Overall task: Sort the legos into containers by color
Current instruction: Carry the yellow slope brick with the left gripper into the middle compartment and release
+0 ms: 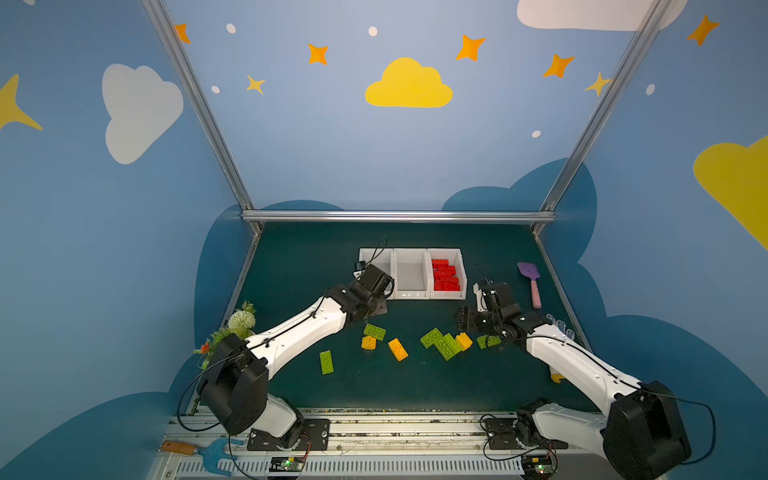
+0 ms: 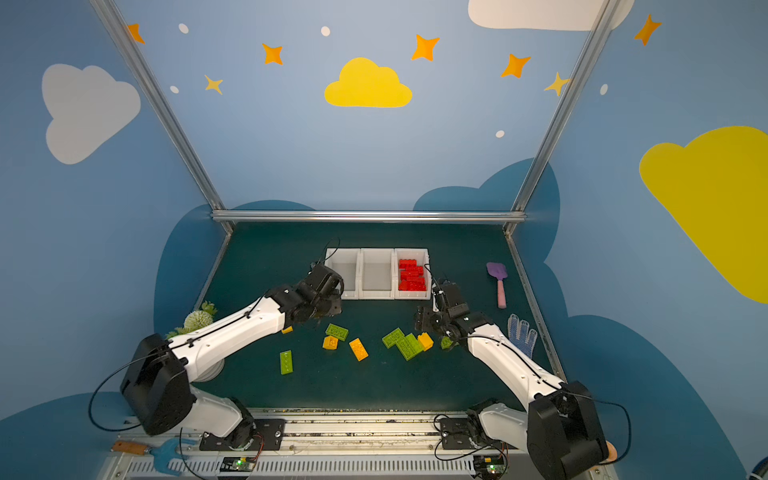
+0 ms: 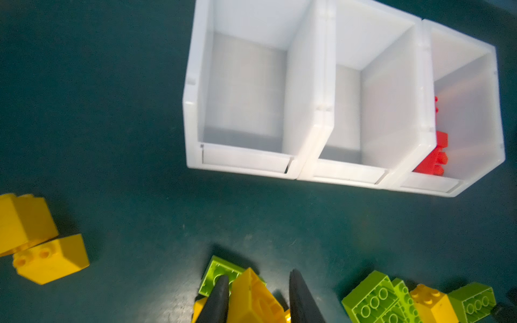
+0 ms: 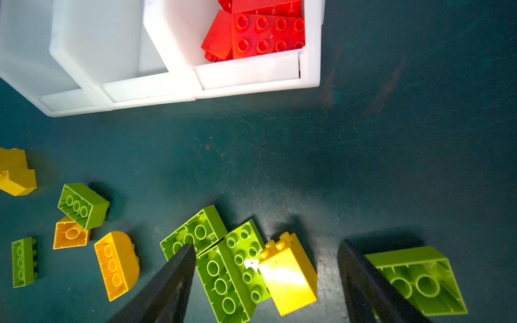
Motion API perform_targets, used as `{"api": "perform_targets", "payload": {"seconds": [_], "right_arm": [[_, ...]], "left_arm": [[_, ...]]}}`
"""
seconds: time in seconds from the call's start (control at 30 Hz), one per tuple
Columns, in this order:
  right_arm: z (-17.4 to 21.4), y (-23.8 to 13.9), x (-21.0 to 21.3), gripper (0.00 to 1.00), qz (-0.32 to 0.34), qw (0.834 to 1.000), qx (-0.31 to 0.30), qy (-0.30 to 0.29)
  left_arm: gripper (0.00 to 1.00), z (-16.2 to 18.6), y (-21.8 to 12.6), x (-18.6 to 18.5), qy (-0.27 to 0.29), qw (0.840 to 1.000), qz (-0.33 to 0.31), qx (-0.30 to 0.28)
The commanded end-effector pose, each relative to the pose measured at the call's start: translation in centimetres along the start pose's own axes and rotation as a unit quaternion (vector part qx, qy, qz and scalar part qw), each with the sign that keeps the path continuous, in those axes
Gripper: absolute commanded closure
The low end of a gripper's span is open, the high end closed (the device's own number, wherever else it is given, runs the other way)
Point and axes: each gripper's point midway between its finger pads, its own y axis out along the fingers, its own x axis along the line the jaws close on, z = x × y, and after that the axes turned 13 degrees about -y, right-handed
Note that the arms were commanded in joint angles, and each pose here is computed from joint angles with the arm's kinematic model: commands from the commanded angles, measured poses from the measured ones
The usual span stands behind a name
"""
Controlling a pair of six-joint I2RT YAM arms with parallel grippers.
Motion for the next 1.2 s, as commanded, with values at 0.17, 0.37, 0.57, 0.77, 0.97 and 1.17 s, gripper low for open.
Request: {"api": "perform_targets", "payload": {"seconds": [0.17, 0.37, 0.57, 0.77, 0.97, 1.17], "right_arm": [[0.9, -0.2, 1.2, 0.22, -0.032, 0.999, -0.011, -0.006], [1.1, -0.4, 1.6, 0.22, -0.043, 0.999, -0.015, -0.006], [1.0, -0.4, 2.0, 0.22, -0.053, 0.999, -0.007, -0.010], [1.9, -0.1, 1.7, 0.22, -0.044, 0.999, 0.020, -0.010], [2.6, -0.5, 1.3, 0.23, -0.034, 0.999, 0.028, -0.011], [4.6, 0.0, 0.1, 0.23, -0.003, 0.997, 0.081, -0.009]], "left_arm": [[0.72, -2.2, 3.5, -5.4, 0.032, 0.999, 0.008, 0.021], [0.72, -4.2, 6.6, -9.1, 0.033, 0.999, 0.018, 0.032], [0.71, -5.7, 9.4, -12.1, 0.033, 0.997, 0.024, 0.058], [0.69, -5.8, 11.2, -13.5, 0.037, 0.996, 0.027, 0.074], [0.61, -6.2, 12.2, -13.2, 0.031, 0.996, 0.027, 0.080], [0.41, -6.8, 11.2, -13.4, 0.025, 0.996, 0.039, 0.078]]}}
